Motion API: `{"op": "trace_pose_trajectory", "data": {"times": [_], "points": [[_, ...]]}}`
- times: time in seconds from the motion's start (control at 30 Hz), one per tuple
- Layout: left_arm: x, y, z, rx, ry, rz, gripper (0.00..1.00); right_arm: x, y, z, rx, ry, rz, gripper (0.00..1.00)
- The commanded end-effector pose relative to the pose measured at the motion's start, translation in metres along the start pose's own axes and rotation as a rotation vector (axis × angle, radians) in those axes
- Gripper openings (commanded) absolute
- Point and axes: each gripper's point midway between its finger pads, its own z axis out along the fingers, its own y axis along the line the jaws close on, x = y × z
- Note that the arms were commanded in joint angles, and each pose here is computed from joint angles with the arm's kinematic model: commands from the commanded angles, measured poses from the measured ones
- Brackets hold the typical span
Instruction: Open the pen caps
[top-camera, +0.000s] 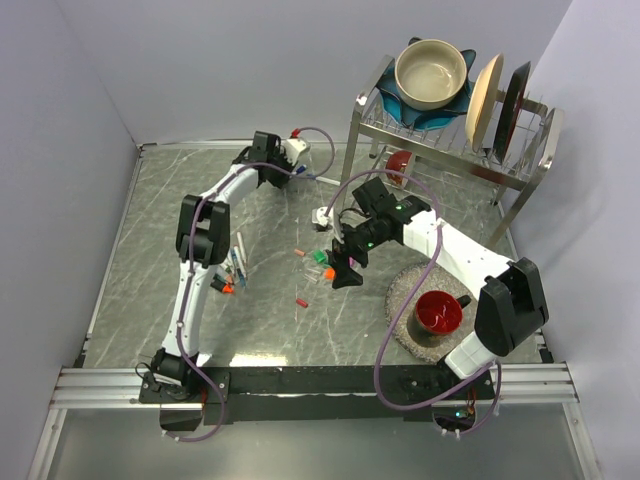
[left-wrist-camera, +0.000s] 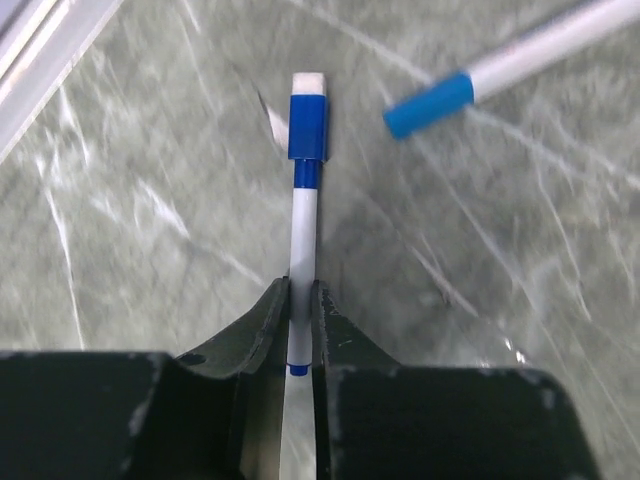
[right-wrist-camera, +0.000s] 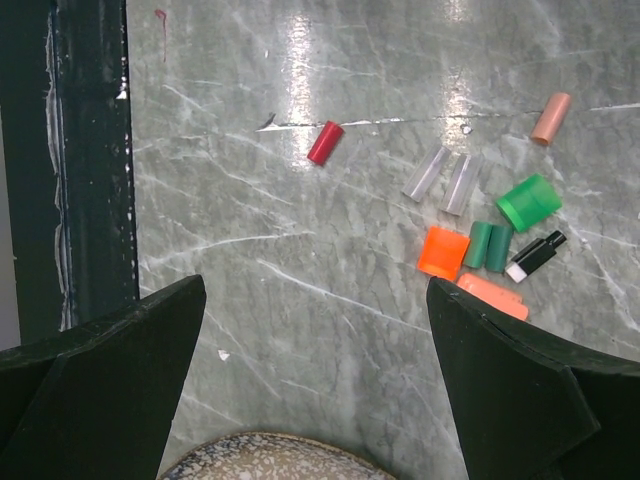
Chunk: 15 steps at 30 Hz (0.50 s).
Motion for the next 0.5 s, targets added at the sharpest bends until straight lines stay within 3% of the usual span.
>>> {"op": "trace_pose_trajectory", "data": {"times": [0.0, 0.23, 0.37, 0.47], "points": [[0.033, -0.008, -0.021, -0.028, 0.126, -0.024, 0.15, -0.019, -0.003, -0.015, 0.04, -0.053, -0.058, 1.0], [0.022, -0.004, -0.062, -0.099, 0.138, -0.127, 0.08, -0.019, -0.006, -0.016, 0.064, -0.053, -0.06, 1.0], [0.016, -0.008, -0.082, -0.114, 0.126, -0.285, 0.01, -0.018, -0.006, -0.016, 0.07, -0.056, -0.061, 1.0], [0.009, -0.015, -0.099, -0.087, 0.1, -0.378, 0.01, -0.019, -0.006, -0.018, 0.075, -0.061, -0.065, 1.0]]}}
